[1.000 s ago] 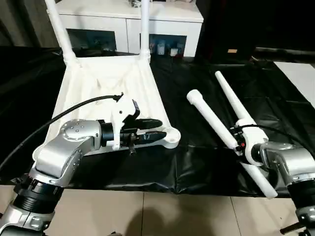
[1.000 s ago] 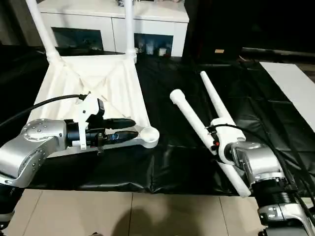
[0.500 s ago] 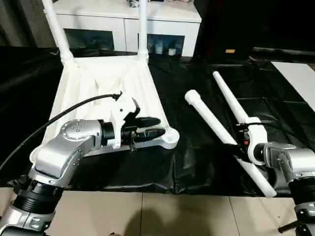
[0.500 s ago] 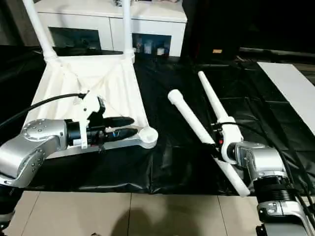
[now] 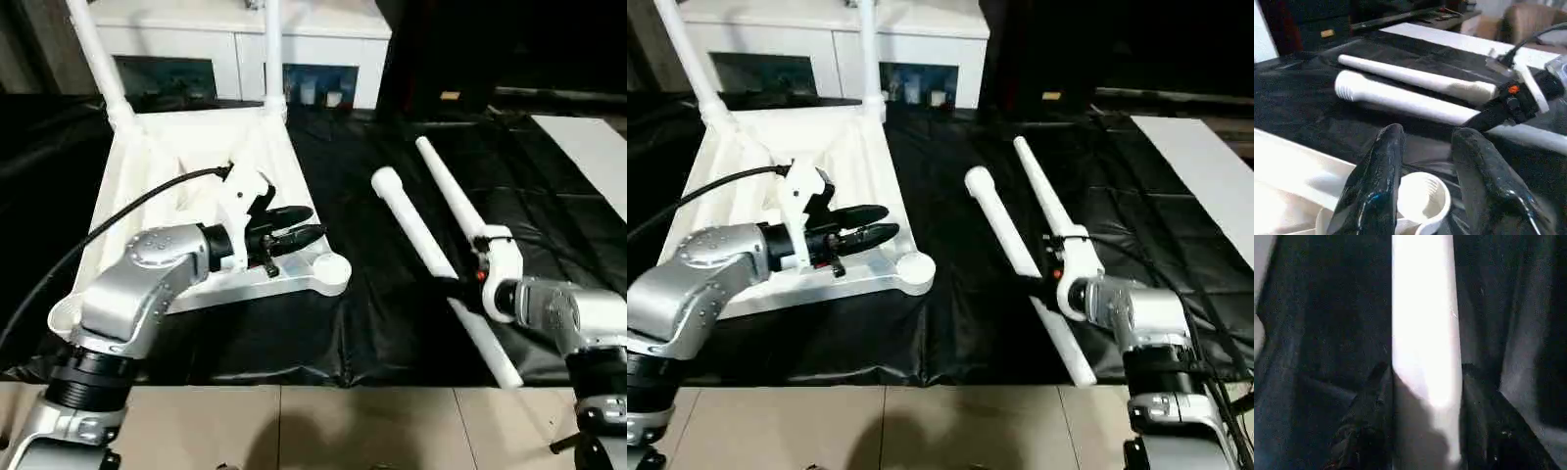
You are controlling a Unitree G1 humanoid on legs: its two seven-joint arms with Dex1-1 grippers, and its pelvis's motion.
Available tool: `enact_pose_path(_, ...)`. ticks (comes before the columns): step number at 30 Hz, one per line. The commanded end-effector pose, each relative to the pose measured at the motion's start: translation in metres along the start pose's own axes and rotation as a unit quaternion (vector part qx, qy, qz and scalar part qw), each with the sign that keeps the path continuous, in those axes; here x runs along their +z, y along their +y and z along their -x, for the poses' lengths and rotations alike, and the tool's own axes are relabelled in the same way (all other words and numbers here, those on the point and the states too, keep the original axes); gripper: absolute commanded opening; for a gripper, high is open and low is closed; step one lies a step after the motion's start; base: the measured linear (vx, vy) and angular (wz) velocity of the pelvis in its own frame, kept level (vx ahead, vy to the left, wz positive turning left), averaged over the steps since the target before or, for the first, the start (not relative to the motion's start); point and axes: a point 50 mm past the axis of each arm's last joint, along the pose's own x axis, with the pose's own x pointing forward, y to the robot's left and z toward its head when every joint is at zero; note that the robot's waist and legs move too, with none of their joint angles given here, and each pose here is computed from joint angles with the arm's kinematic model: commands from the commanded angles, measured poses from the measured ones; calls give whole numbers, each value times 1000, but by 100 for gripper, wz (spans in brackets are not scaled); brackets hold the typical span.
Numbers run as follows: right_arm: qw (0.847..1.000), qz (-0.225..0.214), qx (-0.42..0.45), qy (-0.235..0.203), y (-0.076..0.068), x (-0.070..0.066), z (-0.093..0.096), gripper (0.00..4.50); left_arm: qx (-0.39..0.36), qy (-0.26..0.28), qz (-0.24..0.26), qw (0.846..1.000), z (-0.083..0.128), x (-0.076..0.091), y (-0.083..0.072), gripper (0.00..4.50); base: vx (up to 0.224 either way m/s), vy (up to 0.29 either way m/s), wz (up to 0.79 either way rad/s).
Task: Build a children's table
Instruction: Insert table leg to table base
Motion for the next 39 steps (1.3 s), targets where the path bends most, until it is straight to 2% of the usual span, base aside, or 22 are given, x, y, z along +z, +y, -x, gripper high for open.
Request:
enact_pose_path(1,994,-18,33,-103,13,35,7,148,28,-18,24,999,-4,7,2,184,0,0,0)
enact_pose_path(2,992,-22,38,-115,15,38,8,148,31,-21,30,999,-5,8,2,184,0,0,0)
enact_pose_path(3,985,-39,52,-157,20,50,10,147,45,-36,66,996,-10,9,2,184,0,0,0)
enact_pose_path(4,962,-78,86,-246,33,73,15,147,56,-70,171,981,-23,12,-3,213,0,0,0)
enact_pose_path(5,946,-106,115,-283,42,83,17,147,38,-85,222,971,-31,12,-11,221,0,0,0)
enact_pose_path(7,921,-147,151,-327,52,95,20,147,5,-95,272,957,-41,13,-23,224,0,0,0)
enact_pose_path(8,912,-165,168,-337,60,98,19,147,-10,-93,282,955,-47,11,-30,241,0,0,0)
enact_pose_path(9,910,-168,171,-339,61,99,19,146,-12,-92,284,954,-48,11,-31,255,0,0,0)
enact_pose_path(10,899,-181,187,-351,71,103,17,146,-17,-86,283,955,-56,8,-38,261,0,0,0)
enact_pose_path(12,895,-185,192,-357,75,104,17,146,-15,-82,280,956,-59,7,-39,263,0,0,0)
enact_pose_path(13,889,-191,195,-366,80,107,16,146,-16,-80,289,954,-63,6,-42,279,0,0,0)
enact_pose_path(16,860,-242,203,-402,91,118,15,146,-20,-77,312,947,-71,6,-47,302,0,0,0)
enact_pose_path(18,855,-252,208,-403,95,121,15,146,-26,-86,323,942,-71,8,-49,325,0,0,0)
enact_pose_path(20,854,-253,215,-401,99,121,14,146,-50,-109,353,928,-70,14,-53,338,0,0,0)
enact_pose_path(24,856,-249,216,-399,105,122,12,146,-71,-113,373,918,-70,13,-57,370,0,0,0)
enact_pose_path(25,854,-253,218,-399,105,121,12,146,-76,-107,372,919,-70,11,-59,392,0,0,0)
enact_pose_path(27,848,-267,219,-402,108,123,11,146,-67,-97,355,927,-70,8,-60,395,0,0,0)
enact_pose_path(31,842,-280,218,-406,108,124,12,146,-56,-97,358,927,-70,7,-57,413,0,0,0)
enact_pose_path(39,839,-288,223,-404,111,125,12,146,-41,-97,363,926,-71,6,-54,344,0,0,0)
